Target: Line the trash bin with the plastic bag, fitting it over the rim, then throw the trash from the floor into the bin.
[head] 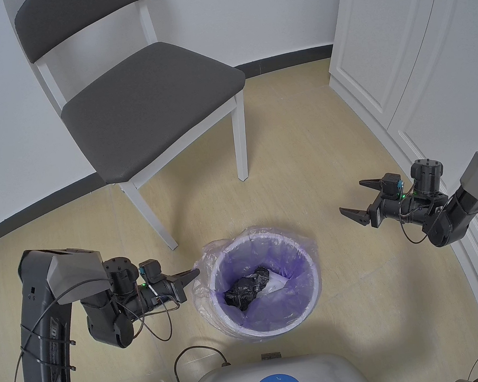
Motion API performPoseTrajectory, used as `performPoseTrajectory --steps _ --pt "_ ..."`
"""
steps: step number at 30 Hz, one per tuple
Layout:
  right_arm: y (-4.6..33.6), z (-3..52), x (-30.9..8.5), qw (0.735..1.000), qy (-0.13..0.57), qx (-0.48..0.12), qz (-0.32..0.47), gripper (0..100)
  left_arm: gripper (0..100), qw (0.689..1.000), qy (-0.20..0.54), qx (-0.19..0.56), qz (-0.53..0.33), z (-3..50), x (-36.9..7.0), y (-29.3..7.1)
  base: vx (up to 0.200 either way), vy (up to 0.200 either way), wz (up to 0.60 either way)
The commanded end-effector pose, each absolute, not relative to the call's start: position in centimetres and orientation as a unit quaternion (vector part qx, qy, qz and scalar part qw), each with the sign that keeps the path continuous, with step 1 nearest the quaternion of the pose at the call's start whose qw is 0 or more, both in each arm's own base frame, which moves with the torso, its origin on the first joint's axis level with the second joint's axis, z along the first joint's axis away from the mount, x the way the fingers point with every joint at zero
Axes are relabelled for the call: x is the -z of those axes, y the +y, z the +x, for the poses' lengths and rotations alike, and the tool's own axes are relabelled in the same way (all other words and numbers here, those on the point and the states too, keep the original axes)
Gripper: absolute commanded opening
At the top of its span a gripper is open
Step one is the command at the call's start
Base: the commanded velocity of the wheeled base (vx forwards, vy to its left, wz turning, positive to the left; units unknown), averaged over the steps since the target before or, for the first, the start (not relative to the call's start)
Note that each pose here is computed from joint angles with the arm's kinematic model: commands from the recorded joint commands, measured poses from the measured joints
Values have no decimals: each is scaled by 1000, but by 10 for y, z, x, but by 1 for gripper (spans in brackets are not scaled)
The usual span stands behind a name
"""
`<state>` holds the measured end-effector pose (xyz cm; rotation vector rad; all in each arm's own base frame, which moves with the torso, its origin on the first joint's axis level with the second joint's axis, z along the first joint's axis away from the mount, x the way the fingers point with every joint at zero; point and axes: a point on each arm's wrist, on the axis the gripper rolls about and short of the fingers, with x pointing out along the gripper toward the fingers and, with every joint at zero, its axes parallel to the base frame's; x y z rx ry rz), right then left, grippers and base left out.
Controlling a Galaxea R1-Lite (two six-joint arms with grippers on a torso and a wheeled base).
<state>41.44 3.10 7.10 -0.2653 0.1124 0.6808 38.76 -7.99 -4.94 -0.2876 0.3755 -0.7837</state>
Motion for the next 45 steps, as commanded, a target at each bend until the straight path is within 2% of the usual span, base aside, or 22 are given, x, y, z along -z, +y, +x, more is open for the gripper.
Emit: performPoseTrajectory --steps 1,16,27,31,39,45 --pt "32 423 -63 932 57 -333 -129 100 0 900 185 375 -125 413 57 -80 0 0 0" --pt "37 443 -45 930 55 -339 -129 100 0 908 178 365 -101 452 76 -79 0 0 0" --pt "41 443 -37 928 64 -345 -127 100 0 910 169 366 -96 451 75 -87 0 0 0" --pt "59 437 -30 919 74 -366 -126 100 0 917 150 358 -90 448 73 -84 0 0 0" --pt "89 431 15 891 126 -410 -147 100 0 918 150 359 -82 445 72 -84 0 0 0" --pt "98 442 40 883 148 -420 -148 100 0 920 145 354 -79 445 71 -82 0 0 0"
